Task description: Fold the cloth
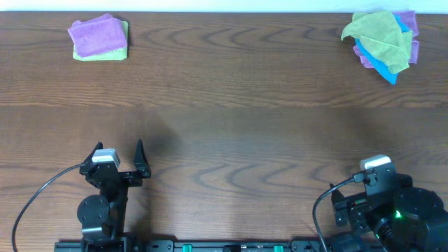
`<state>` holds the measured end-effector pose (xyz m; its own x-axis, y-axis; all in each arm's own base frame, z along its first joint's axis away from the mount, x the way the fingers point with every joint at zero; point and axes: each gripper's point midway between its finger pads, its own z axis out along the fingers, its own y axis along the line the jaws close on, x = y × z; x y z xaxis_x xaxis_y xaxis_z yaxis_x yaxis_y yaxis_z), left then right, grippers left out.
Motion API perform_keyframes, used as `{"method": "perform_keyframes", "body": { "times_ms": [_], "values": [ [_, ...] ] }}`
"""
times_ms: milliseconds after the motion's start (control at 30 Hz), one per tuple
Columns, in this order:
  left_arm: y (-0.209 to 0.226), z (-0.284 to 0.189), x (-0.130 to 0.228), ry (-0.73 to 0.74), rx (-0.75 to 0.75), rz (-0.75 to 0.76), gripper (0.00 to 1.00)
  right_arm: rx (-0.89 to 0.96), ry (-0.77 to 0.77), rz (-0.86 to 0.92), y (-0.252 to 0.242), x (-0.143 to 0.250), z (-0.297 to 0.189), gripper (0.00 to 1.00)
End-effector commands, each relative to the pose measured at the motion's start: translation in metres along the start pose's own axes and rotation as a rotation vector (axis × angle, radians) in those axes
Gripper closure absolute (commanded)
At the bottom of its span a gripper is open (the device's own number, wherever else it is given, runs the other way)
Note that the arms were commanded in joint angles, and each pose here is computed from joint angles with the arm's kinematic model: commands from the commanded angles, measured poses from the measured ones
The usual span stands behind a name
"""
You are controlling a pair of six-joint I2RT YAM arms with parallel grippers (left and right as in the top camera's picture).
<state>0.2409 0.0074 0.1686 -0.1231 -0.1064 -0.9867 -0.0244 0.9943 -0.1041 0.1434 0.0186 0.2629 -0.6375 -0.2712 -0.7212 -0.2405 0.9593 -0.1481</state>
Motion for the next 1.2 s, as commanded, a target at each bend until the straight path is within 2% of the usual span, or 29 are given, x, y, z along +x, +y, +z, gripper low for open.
{"method": "perform_keyframes", "body": {
  "times_ms": [0, 300, 533, 1167],
  "values": [
    [0.001, 0.0, 0.004, -0.013, -0.004, -0.011, 0.05, -0.001, -0.001, 0.005, 0.0, 0.001, 0.0, 0.01],
    [0.002, 0.005, 0.031, 0.042, 0.0, -0.014, 0.05, -0.001, 0.0, 0.005, 0.0, 0.001, 0.0, 0.01],
    [0.008, 0.005, 0.031, 0.042, -0.03, 0.051, 0.05, -0.001, 0.0, 0.005, 0.0, 0.001, 0.0, 0.01],
    [0.008, 0.005, 0.03, 0.04, -0.03, 0.051, 0.05, -0.001, 0.0, 0.005, 0.0, 0.001, 0.0, 0.01]
  ]
}}
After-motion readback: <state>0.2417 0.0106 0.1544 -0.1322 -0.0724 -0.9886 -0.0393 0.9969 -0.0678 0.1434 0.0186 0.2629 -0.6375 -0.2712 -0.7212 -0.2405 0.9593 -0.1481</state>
